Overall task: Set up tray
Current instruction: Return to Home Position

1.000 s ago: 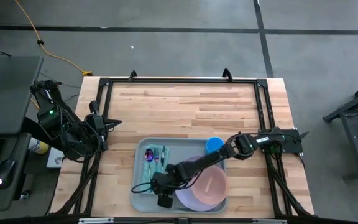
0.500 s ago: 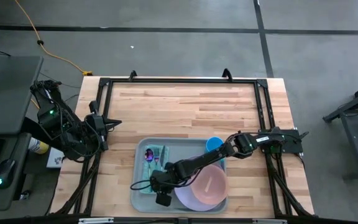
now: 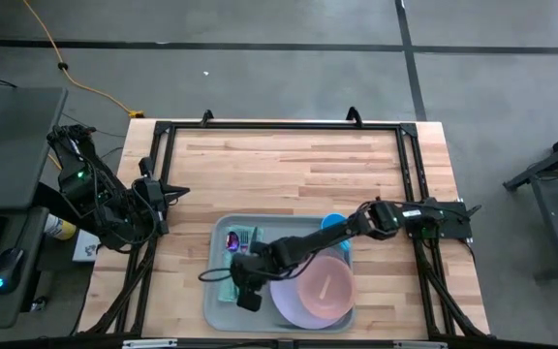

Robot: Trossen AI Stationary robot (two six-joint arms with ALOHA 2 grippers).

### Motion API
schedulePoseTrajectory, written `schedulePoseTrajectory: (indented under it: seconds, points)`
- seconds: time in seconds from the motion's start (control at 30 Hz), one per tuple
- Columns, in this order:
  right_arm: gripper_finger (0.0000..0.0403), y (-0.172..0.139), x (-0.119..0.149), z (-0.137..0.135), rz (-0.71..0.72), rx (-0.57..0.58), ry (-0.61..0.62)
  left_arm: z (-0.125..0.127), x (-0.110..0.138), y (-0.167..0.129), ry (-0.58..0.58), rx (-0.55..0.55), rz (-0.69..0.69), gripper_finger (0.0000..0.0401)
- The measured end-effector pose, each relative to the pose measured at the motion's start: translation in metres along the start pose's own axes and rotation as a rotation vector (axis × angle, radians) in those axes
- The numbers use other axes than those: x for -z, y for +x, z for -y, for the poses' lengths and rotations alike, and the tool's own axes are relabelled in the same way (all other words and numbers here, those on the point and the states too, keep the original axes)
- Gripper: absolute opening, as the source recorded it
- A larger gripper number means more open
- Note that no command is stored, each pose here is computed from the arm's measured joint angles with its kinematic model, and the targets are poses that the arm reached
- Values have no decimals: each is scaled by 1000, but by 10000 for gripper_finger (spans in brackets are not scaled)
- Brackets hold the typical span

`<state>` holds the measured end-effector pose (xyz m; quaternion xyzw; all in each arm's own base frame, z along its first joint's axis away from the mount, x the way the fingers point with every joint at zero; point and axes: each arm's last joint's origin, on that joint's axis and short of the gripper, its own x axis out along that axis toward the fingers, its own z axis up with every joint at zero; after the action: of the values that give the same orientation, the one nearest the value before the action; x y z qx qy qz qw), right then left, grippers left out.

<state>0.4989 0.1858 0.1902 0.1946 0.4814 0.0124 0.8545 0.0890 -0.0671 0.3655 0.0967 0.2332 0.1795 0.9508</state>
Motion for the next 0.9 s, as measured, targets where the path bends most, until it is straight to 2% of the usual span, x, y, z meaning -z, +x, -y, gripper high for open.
schedulePoseTrajectory:
  seconds: [0.1, 0.47, 0.6, 0.7, 0.9]
  points:
    - [0, 0, -7, 4, 24, -26, -10, 0, 0, 0, -1, 1, 0, 42]
    - [0, 8, -5, 11, 9, 8, -35, 0, 0, 0, -11, 2, 2, 42]
    - [0, 6, -12, 5, 70, -68, -39, 0, 0, 0, -14, 2, 3, 42]
    - [0, -4, -18, 0, 114, -96, -76, 1, -1, 0, -18, -1, 8, 42]
    - [0, -45, -27, -16, 188, -131, -160, 0, -1, 0, -14, -2, 8, 42]
